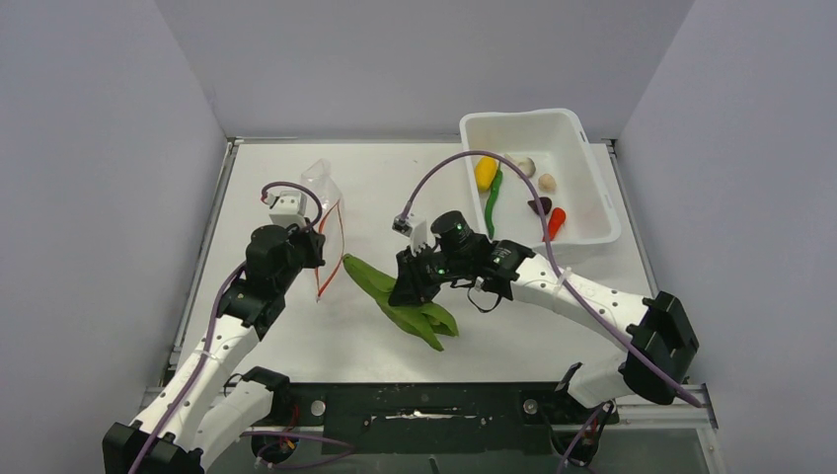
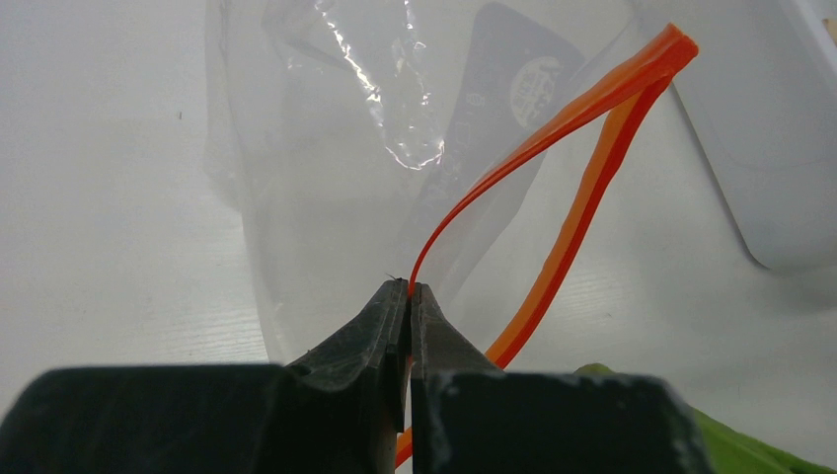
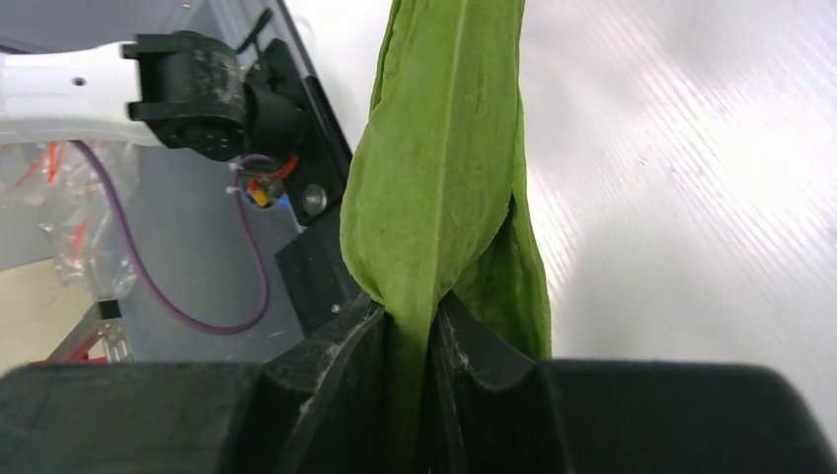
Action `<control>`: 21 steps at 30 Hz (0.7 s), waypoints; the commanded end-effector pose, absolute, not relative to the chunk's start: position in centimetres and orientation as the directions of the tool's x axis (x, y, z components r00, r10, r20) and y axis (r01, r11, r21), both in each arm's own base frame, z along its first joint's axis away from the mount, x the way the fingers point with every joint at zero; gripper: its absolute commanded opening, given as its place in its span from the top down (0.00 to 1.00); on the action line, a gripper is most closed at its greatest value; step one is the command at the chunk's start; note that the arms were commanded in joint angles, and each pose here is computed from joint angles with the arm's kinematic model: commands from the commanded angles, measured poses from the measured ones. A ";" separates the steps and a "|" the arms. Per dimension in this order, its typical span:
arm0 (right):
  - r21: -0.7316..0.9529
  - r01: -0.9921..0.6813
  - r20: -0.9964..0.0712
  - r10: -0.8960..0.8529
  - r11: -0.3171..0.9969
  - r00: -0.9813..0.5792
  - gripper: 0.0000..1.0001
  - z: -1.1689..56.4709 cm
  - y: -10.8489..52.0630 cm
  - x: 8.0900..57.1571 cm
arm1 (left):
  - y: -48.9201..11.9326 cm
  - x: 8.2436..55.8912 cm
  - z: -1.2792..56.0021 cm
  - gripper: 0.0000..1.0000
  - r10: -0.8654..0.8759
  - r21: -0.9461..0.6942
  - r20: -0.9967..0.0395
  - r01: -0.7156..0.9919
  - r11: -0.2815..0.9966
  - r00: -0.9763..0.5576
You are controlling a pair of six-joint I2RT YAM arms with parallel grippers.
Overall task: Place the food in the zip-top bag and seal the zipper
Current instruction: Pick up the fake vegetable at the center of the board, then place the fake vegetable in the zipper food storage bag.
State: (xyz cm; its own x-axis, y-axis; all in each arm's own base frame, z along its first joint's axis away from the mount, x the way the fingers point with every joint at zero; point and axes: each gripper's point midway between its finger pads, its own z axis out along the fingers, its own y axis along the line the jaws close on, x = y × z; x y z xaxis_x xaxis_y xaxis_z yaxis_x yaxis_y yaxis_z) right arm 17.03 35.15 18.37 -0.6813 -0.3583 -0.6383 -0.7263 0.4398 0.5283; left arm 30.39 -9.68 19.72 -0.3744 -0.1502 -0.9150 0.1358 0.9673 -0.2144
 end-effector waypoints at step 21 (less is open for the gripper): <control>0.684 -0.529 -0.582 -0.061 0.502 -0.811 0.85 21.9 40.3 24.3 | -14.9 28.9 22.4 1.00 -0.165 -0.306 -0.926 0.422 0.853 -0.339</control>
